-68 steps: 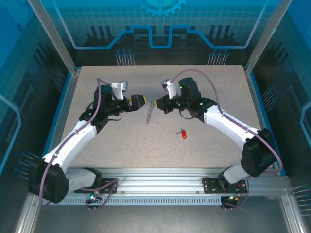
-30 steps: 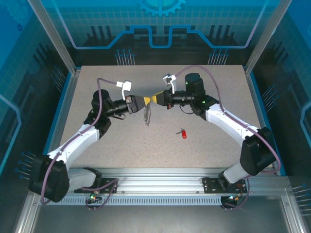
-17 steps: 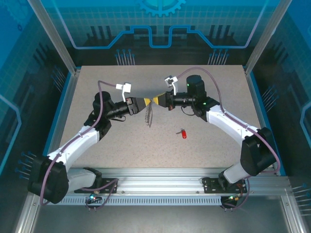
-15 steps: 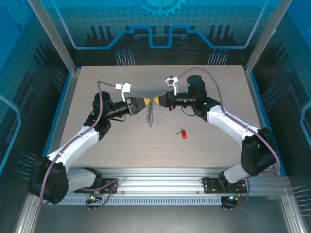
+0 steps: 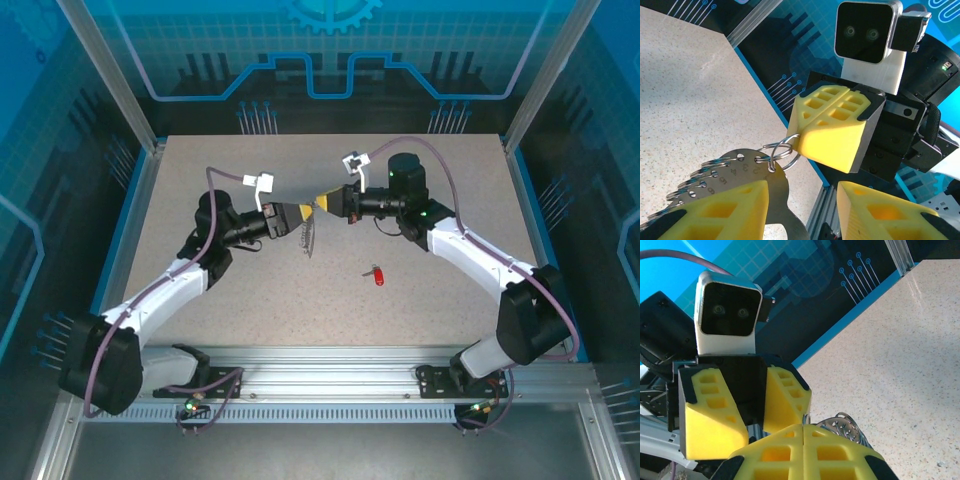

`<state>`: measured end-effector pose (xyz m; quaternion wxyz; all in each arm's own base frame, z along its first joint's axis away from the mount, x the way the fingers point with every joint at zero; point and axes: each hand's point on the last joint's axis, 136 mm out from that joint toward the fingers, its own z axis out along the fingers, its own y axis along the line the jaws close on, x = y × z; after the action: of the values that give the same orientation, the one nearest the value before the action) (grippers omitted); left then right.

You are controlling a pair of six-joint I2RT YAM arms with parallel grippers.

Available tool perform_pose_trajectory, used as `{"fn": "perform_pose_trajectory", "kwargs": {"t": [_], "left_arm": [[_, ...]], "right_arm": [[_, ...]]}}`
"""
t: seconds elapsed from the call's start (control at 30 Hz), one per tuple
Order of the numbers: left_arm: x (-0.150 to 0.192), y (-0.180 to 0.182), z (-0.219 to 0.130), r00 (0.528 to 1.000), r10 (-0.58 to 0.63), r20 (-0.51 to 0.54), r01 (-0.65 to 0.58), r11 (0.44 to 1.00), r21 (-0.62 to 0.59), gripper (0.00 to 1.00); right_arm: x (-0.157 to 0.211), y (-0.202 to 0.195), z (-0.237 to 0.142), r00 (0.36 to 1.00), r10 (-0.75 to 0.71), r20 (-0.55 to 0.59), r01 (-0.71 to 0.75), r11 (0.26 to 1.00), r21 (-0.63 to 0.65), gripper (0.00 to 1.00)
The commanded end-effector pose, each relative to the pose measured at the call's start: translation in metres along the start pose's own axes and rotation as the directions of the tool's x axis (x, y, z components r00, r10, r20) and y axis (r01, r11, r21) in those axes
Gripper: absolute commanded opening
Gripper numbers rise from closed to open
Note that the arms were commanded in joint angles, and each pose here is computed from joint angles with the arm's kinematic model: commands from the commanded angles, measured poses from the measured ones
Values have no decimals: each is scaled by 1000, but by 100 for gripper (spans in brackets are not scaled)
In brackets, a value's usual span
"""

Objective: Put the keys on the keyring

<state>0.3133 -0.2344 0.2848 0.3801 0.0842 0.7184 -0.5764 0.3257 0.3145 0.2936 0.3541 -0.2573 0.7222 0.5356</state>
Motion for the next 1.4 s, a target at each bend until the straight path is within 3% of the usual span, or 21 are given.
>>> {"fn": "perform_pose_trajectory", "kwargs": {"t": [0.0,0.57,0.73,1.1,1.37], "left_arm": [[-5,-10,6,1000,20,-3,-20,998,51,43],[-31,-20,-5,987,79,143,-87,995,47,54],[-27,-30,-7,989,80,127,-91,992,89,55],[-13,-11,-16,991,80,108,-81,997,10,51],[-8,-7,-14,995,65,80,-66,998,18,49]], "right_arm": [[-1,13,7,1000,-12,-1,12,998,-54,0],[16,8,10,999,8,-34,-9,1000,-28,0],[14,7,11,1000,5,-30,-6,1000,-24,0],[6,15,6,1000,-16,-20,15,999,-37,0],[6,16,5,1000,-20,-17,19,999,-44,0]]}}
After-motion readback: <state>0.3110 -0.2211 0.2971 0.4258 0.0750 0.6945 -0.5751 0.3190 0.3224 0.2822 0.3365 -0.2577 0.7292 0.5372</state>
